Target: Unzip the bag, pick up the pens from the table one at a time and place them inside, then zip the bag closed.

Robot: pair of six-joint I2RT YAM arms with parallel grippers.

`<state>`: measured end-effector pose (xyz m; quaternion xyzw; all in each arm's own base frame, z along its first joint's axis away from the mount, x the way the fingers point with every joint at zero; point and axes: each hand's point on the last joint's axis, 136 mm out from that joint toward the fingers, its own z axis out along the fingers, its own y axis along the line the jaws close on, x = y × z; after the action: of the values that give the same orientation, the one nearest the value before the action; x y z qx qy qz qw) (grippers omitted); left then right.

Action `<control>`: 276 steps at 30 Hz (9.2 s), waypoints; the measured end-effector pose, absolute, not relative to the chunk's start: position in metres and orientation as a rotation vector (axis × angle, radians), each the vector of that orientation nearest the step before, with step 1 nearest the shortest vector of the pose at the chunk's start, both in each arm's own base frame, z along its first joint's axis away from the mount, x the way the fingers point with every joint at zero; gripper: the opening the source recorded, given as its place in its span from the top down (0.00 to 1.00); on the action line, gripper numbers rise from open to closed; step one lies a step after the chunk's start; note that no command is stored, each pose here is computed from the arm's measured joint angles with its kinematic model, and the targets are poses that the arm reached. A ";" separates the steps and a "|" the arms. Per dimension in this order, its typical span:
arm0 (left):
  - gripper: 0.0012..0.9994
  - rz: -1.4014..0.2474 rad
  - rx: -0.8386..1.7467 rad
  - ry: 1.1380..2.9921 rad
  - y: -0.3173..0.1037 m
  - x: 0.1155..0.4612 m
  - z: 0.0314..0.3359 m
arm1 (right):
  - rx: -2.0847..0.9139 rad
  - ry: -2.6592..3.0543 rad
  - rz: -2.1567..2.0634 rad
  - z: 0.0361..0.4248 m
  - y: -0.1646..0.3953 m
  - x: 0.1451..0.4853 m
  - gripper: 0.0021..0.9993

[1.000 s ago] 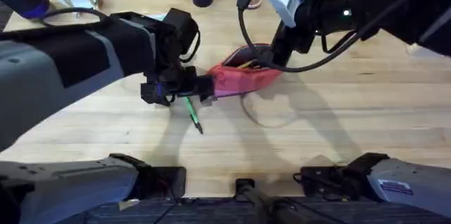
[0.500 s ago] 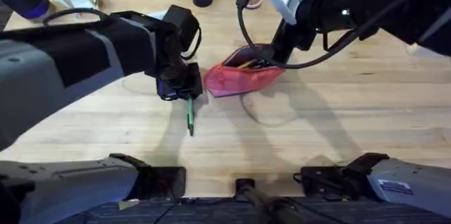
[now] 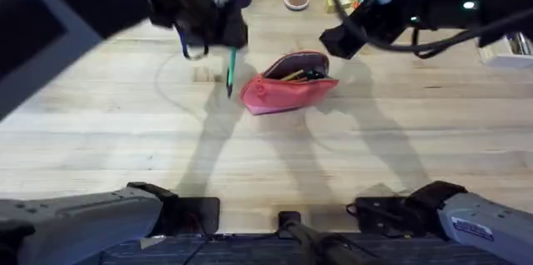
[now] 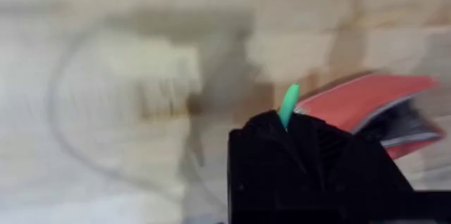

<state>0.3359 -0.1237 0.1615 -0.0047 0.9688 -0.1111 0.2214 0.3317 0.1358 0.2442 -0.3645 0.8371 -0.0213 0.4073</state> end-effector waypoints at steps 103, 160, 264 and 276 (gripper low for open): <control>0.00 -0.335 1.236 2.502 -0.114 0.252 0.212 | -0.697 2.138 0.059 0.286 0.101 0.258 0.00; 0.01 -0.681 1.593 1.853 -0.115 0.241 0.128 | -0.460 2.507 0.764 0.227 0.229 0.240 0.00; 0.01 -0.881 1.324 1.809 -0.107 0.263 0.134 | -0.222 2.648 0.839 0.164 0.286 0.280 0.97; 0.01 -1.010 1.292 1.771 -0.122 0.263 0.129 | -0.217 2.652 0.867 0.165 0.287 0.279 0.97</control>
<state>0.2627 -0.1224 0.1291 0.5003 0.6858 -0.3908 0.3559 0.2791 0.2869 0.1647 -0.0764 0.9338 0.3052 0.1705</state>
